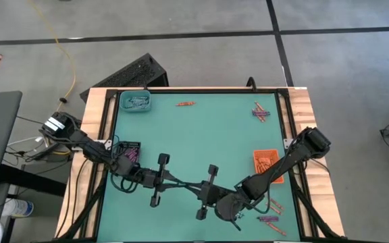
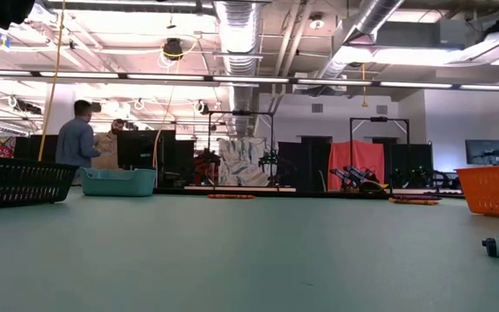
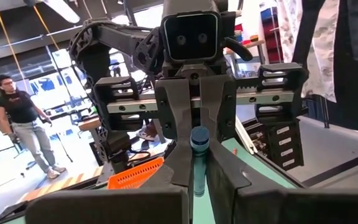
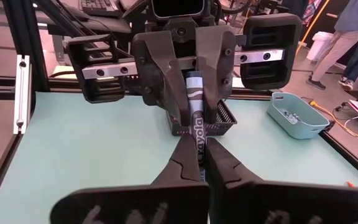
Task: Sort crayons
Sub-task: Put the blue crayon into the green bin
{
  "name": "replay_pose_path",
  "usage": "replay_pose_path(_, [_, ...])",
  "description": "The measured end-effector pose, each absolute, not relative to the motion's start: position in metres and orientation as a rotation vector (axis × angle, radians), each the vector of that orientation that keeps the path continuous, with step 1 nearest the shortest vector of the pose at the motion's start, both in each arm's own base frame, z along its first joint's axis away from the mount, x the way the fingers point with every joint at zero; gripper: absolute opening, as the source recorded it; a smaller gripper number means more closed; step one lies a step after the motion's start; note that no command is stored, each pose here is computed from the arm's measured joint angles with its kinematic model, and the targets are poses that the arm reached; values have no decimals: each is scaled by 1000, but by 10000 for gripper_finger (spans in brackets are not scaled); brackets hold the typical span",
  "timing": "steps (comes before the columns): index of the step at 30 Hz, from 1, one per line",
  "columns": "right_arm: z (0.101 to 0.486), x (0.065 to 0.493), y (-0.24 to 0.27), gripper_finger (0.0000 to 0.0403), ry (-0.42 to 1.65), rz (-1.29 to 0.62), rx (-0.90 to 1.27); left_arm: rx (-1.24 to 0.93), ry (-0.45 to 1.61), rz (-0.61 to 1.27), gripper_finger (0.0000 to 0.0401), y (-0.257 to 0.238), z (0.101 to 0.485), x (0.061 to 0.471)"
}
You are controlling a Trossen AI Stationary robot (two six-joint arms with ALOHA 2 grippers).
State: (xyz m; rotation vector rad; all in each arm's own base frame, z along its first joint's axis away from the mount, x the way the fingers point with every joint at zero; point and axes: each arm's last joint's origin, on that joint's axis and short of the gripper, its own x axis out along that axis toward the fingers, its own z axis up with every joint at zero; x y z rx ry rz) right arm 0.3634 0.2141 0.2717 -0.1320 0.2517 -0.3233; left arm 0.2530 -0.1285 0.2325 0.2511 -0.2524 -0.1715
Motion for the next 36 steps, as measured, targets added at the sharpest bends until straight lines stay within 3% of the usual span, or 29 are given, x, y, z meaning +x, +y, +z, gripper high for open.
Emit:
replay_pose_path(7, [271,364,214,27,256,-317,-126,263,-245,-175,3,-129,232,253])
replay_pose_path(14, [263,363,207,97,319,-359,-119,313,-209,-147,2,-126,228,255])
replay_pose_path(23, [240,349,192,179,492,-511,-147,420,-15,-24,1,-102,211,267])
replay_pose_path(36, [221,319,173,181,709,-673,-173,589,341,272,0,-15,230,244])
